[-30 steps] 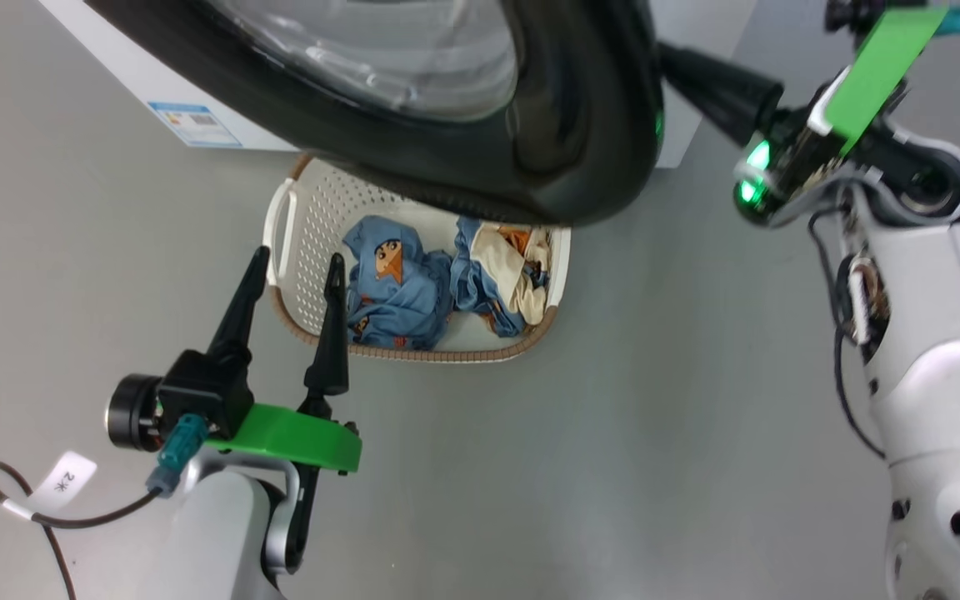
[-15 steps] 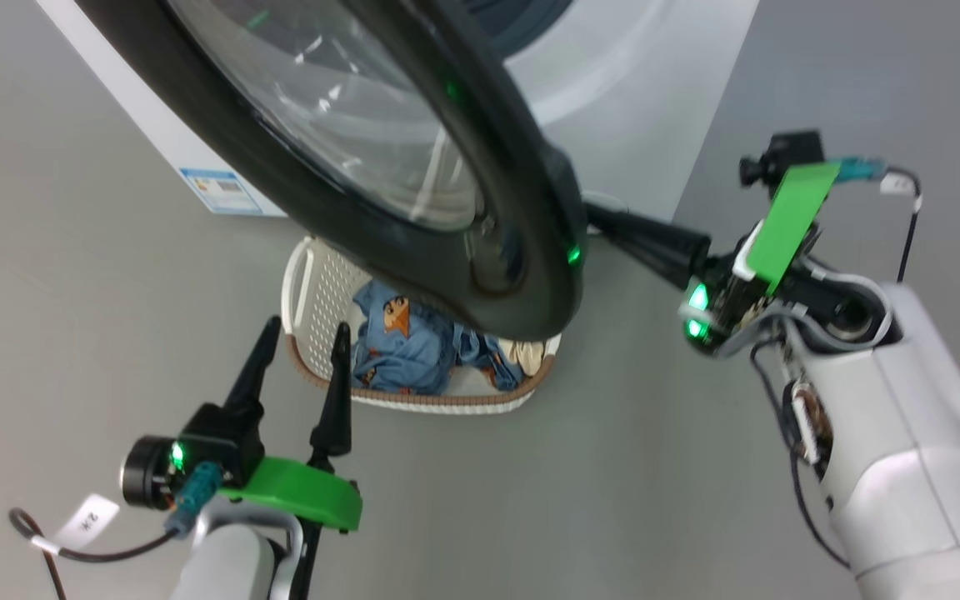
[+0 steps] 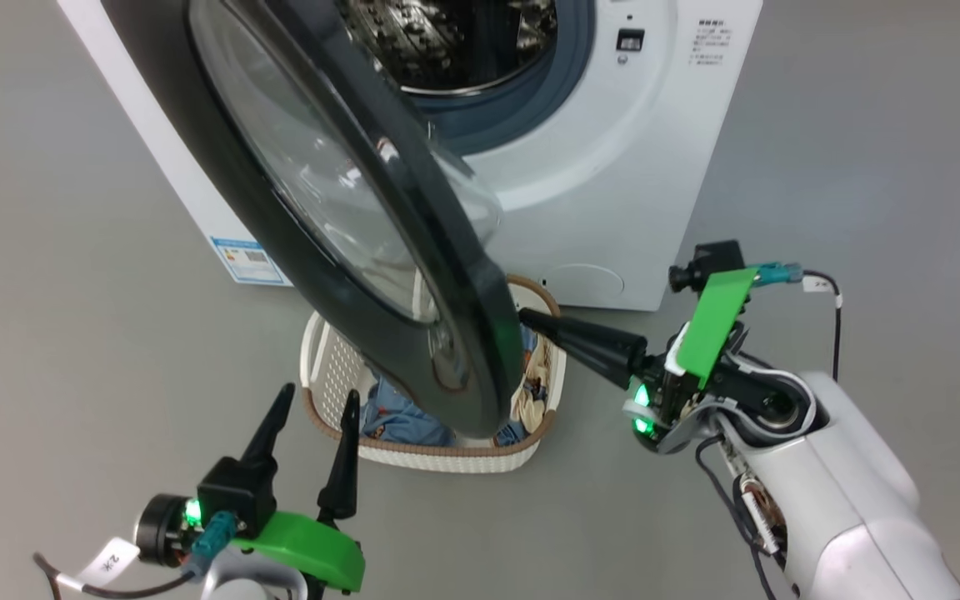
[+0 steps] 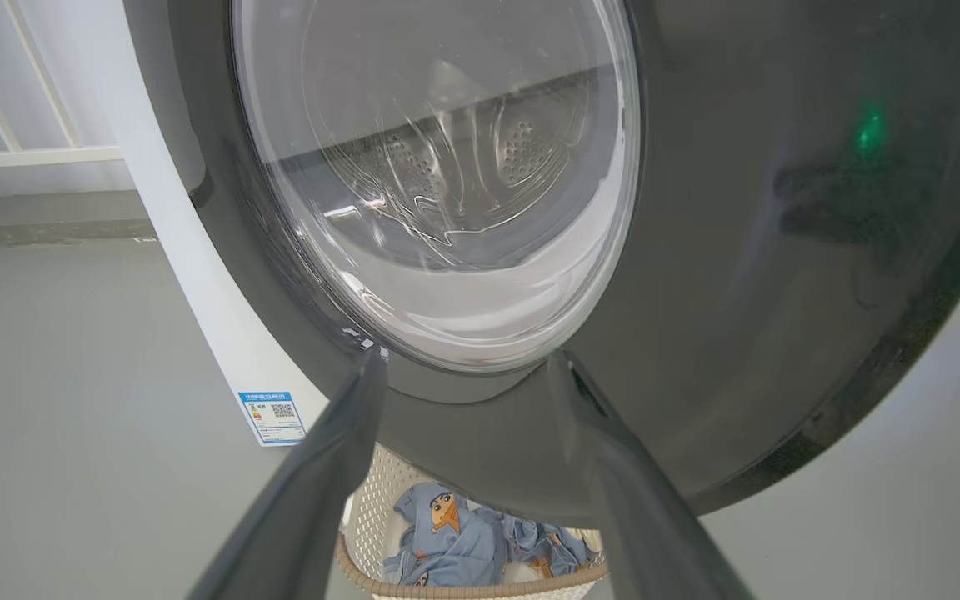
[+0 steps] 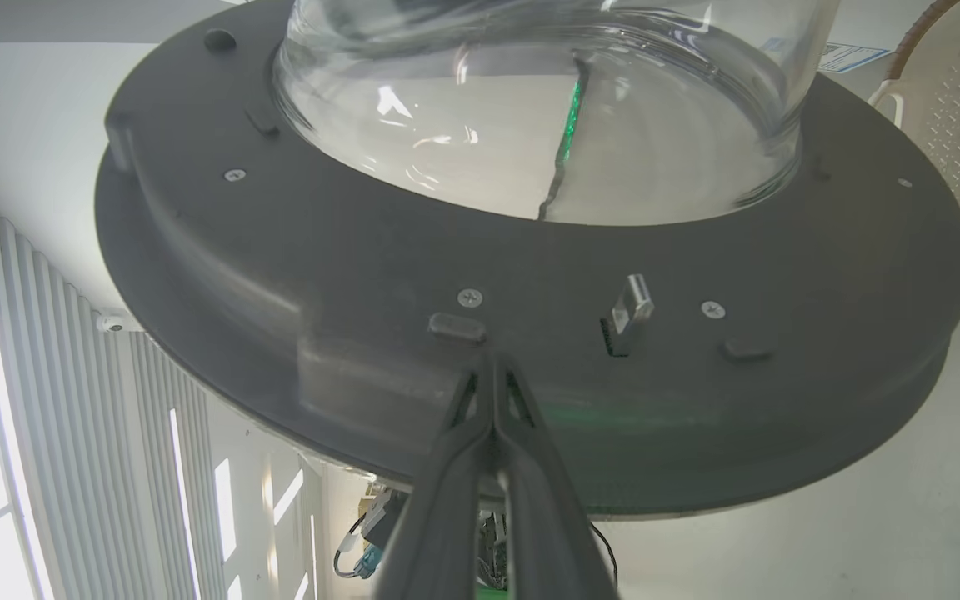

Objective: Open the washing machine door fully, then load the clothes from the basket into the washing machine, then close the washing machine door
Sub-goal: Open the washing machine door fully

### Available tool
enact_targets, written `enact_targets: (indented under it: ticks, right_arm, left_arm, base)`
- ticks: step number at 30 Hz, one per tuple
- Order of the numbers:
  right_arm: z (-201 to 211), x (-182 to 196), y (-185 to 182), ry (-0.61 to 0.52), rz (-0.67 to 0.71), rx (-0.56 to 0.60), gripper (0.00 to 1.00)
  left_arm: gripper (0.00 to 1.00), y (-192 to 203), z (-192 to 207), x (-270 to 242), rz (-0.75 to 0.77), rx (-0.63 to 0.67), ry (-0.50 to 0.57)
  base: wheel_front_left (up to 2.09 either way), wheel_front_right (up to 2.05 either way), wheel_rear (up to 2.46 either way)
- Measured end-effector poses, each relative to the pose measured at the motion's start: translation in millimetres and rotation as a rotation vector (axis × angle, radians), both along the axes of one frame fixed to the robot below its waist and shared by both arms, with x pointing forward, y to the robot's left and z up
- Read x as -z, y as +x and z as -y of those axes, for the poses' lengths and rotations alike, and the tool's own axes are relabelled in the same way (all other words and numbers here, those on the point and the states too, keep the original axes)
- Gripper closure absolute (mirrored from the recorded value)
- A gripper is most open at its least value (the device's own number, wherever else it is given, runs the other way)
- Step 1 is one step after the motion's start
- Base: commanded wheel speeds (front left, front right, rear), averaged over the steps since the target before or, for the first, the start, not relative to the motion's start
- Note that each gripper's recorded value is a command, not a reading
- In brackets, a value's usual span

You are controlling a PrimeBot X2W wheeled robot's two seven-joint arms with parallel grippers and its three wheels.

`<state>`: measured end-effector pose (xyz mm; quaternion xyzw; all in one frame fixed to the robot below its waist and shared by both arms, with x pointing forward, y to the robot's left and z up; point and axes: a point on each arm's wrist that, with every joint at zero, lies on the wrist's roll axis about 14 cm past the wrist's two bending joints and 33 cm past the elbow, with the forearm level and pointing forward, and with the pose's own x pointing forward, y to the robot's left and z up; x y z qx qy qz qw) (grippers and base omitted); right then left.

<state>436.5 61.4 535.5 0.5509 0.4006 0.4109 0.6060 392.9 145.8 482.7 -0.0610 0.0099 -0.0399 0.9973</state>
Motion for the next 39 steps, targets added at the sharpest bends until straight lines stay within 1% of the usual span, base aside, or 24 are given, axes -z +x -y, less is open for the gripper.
enact_targets:
  ticks: [10, 19, 22, 27, 33, 39]
  right_arm:
    - [-10.6, -7.6, -21.1, 0.001, 0.008, -0.01, 1.0]
    - [-8.4, -11.1, -21.7, 0.0, 0.016, 0.021, 1.0]
    - [-5.1, -15.2, -19.2, 0.016, 0.019, 0.042, 1.0]
    - [8.4, -16.7, -13.3, 0.041, 0.013, 0.095, 1.0]
    - [34.0, -15.4, -8.5, 0.049, 0.027, 0.186, 1.0]
    - [64.9, -18.6, -6.9, 0.062, 0.066, 0.314, 1.0]
  left_arm:
    - [0.0, -15.7, -0.7, -4.8, 0.012, -0.003, -0.001]
    - [0.0, -17.0, 0.6, -8.6, 0.024, 0.004, -0.004]
    - [0.0, -19.3, 0.8, -4.6, 0.012, 0.003, -0.007]
    - [0.0, -17.6, 1.6, -4.2, 0.011, 0.006, -0.008]
    - [0.0, -15.8, 1.8, -5.5, 0.015, 0.006, -0.009]
    - [0.0, -13.8, 3.0, -7.1, 0.021, 0.01, -0.006]
  base:
    - [0.0, 0.0, 0.0]
    - [0.0, 0.0, 0.0]
    - [0.0, 0.0, 0.0]
    - [0.0, 0.0, 0.0]
    - [0.0, 0.0, 0.0]
    - [0.0, 0.0, 0.0]
